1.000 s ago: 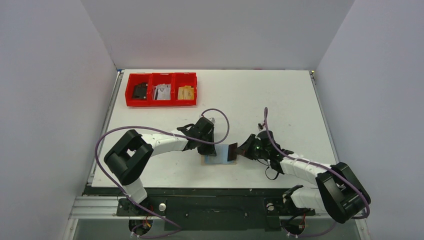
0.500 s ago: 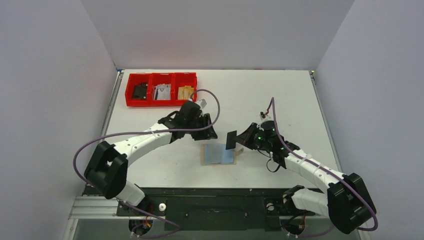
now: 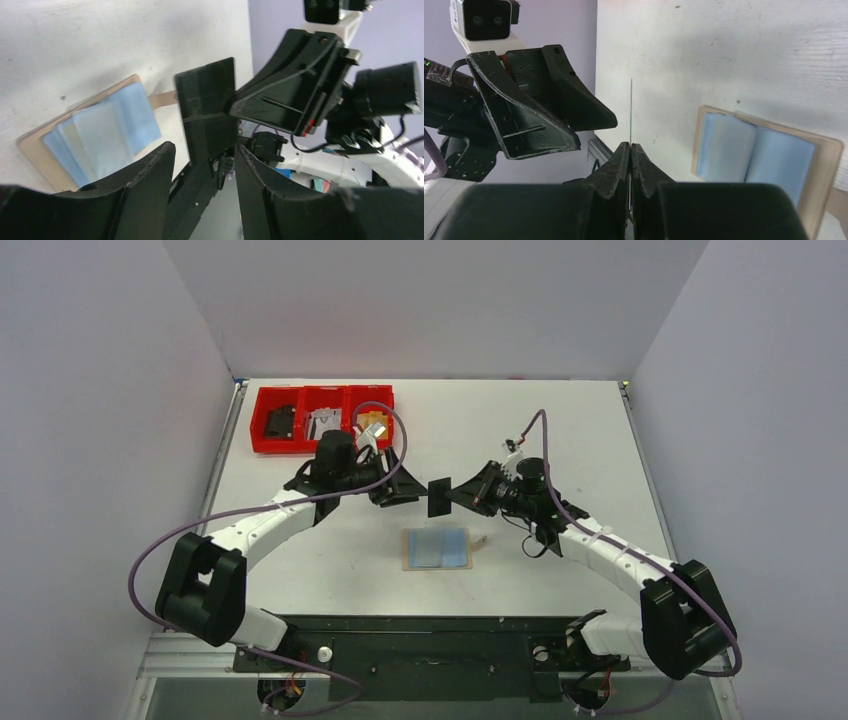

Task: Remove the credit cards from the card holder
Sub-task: Place the credit card in the storage box.

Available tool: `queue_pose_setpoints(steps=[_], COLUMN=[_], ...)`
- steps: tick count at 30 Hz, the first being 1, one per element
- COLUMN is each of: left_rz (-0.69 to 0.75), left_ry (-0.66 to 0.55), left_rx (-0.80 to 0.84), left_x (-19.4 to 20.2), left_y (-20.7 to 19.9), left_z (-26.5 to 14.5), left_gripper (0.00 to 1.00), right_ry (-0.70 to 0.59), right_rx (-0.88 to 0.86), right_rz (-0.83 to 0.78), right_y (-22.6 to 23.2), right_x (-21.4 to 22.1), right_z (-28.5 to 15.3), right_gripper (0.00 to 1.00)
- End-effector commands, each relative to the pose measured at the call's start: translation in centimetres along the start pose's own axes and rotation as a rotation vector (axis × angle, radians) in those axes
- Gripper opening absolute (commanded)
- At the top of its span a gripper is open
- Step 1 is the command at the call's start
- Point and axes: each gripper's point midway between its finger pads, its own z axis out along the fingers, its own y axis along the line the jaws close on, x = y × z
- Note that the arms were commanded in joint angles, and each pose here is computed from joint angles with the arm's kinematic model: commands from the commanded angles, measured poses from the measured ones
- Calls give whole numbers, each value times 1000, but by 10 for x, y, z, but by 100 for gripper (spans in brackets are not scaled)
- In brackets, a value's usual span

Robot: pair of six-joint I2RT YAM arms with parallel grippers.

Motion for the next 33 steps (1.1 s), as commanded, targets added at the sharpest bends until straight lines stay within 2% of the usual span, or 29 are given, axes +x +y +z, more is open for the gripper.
queue_pose_setpoints(steps=[1,19,29,33], left_rz=[57,12,-14,-32], left_ry=[18,7,43,48], left_rx=[187,195,273,300], left_x=[-10,-27,-26,-26], left_y=[-38,-26,-34,-37], left_z=[-5,-11,-8,-8], left_gripper=[45,45,45,41], right_ry=[1,9,56,59], right_rx=[-164,-174,-236,-249], right_rz=[9,0,28,36], right_y=[47,64,77,79], right_x=[-18,-32,-19,-17], right_z=[7,10,19,21], right_gripper=[0,0,0,0])
